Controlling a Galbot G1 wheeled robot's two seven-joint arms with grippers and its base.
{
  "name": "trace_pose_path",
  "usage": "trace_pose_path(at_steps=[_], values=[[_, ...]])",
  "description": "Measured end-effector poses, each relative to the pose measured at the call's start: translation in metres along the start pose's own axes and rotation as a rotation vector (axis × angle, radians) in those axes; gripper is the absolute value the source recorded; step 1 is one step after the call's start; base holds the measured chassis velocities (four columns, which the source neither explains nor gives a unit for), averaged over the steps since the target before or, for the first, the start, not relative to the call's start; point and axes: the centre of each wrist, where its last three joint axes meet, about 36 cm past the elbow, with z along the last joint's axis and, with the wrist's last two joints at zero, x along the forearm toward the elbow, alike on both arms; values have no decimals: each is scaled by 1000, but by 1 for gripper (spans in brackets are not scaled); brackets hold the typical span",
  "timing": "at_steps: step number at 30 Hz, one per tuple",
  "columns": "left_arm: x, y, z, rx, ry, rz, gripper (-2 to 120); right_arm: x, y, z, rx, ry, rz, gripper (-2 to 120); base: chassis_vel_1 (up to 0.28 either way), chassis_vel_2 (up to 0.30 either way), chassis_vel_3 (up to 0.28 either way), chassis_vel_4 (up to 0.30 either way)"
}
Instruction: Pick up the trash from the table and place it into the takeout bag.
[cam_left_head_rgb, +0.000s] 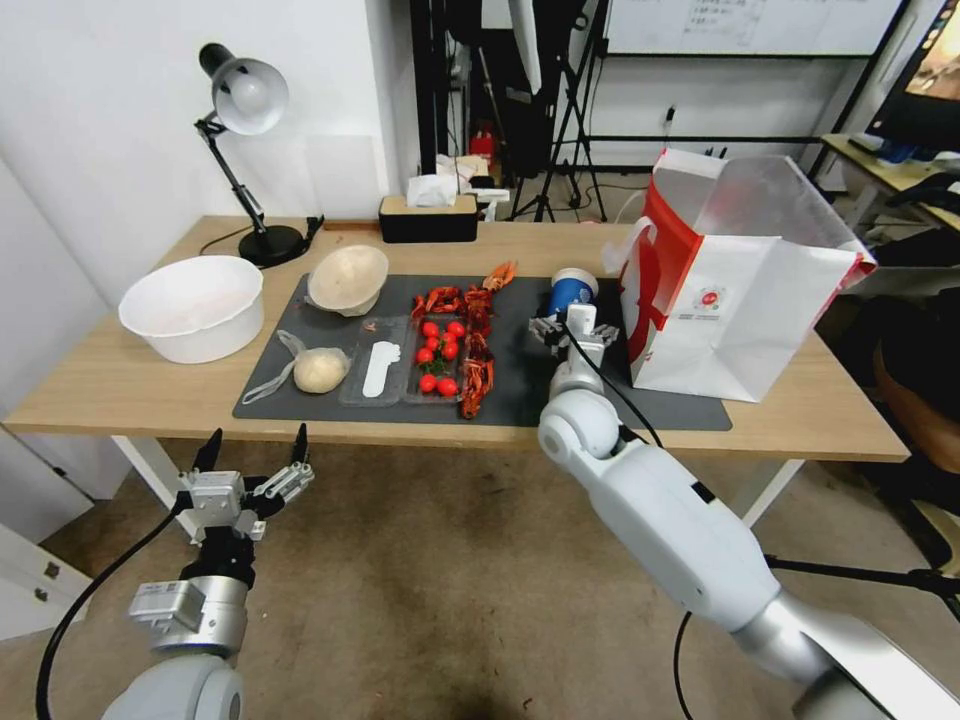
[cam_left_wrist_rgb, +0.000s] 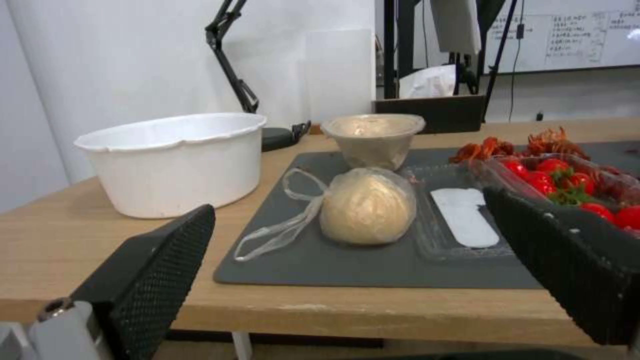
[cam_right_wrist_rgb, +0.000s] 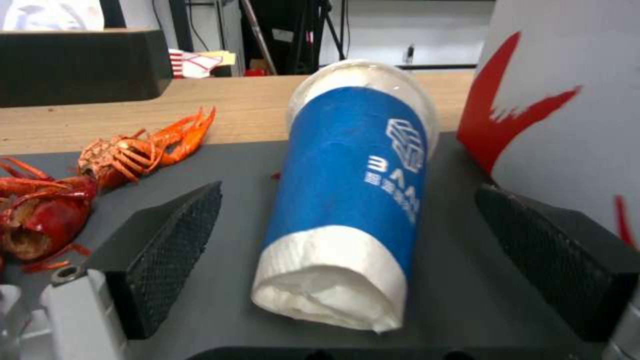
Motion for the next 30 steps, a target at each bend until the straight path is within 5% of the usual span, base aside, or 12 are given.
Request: trace_pose_path(at_steps=[17,20,24,30], values=[[-2,2,1,-5,-7,1,100,-16,16,-3,-3,65,11,84,0,0,0,0],[-2,2,1,-6,-6,2,100,-17,17,-2,7,83,20,68,0,0,0,0],[-2,2,1,-6,-6,3,100,-19,18,-2,9,97,25,66,0,0,0,0],[-1,2,3,-6,-4,3,100,-22,22,-3,8,116,32,45,0,0,0,0]])
